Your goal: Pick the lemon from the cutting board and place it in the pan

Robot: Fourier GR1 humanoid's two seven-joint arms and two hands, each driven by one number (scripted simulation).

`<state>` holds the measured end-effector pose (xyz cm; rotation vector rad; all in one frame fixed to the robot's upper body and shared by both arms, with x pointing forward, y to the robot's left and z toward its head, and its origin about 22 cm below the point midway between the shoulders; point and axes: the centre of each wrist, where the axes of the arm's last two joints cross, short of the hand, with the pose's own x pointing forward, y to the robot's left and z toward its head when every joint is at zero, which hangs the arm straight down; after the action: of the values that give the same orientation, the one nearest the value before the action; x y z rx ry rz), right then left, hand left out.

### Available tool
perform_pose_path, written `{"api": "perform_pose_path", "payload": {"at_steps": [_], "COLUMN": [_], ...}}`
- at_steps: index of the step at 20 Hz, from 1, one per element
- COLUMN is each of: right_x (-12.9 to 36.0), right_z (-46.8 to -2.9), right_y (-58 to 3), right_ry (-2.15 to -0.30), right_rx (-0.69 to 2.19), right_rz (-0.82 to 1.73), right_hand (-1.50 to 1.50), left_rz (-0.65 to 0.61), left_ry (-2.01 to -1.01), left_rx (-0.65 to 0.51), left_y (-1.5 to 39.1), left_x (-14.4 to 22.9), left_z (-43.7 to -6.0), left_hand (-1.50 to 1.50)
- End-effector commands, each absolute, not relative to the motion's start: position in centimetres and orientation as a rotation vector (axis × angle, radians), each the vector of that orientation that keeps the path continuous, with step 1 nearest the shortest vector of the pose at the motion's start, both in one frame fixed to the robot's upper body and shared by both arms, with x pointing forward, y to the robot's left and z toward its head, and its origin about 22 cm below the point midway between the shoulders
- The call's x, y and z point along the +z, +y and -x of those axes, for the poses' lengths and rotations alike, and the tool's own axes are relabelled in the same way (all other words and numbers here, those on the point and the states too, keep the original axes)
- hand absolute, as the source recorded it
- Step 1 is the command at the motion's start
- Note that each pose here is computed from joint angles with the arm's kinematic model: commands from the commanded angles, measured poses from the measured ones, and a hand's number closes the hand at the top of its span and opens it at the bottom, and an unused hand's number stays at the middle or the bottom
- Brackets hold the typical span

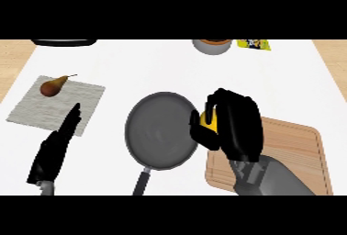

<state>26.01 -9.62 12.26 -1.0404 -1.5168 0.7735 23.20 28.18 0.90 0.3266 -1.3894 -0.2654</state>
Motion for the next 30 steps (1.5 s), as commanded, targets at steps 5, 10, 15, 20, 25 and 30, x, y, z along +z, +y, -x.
{"api": "perform_pose_path", "payload": {"at_steps": [5,10,15,20,25,30], "right_x": [8.2,7.1,3.5,1.8,2.0,2.3], "right_z": [-31.9,-35.3,-35.9,-35.5,-35.9,-36.1], "right_y": [-4.7,-2.7,-2.8,-4.8,-5.0,-5.0], "right_ry": [-1.491,-1.387,-1.301,-1.164,-1.243,-1.467], "right_rx": [0.717,0.791,0.922,0.657,0.488,0.316], "right_rz": [0.855,0.872,0.868,0.572,0.451,0.489], "right_hand": [1.50,1.50,1.50,-1.50,-1.50,-1.50], "left_rz": [-0.315,-0.279,-0.277,-0.281,-0.267,-0.268], "left_ry": [-1.402,-1.426,-1.414,-1.449,-1.443,-1.426], "left_rx": [-0.283,-0.301,-0.321,-0.345,-0.360,-0.334], "left_y": [27.5,27.2,26.7,25.9,26.0,26.1], "left_x": [0.8,2.0,0.3,1.9,2.7,2.1], "left_z": [-23.3,-23.4,-22.8,-25.2,-25.2,-24.8], "left_hand": [0.00,0.00,0.00,0.00,0.00,0.00]}}
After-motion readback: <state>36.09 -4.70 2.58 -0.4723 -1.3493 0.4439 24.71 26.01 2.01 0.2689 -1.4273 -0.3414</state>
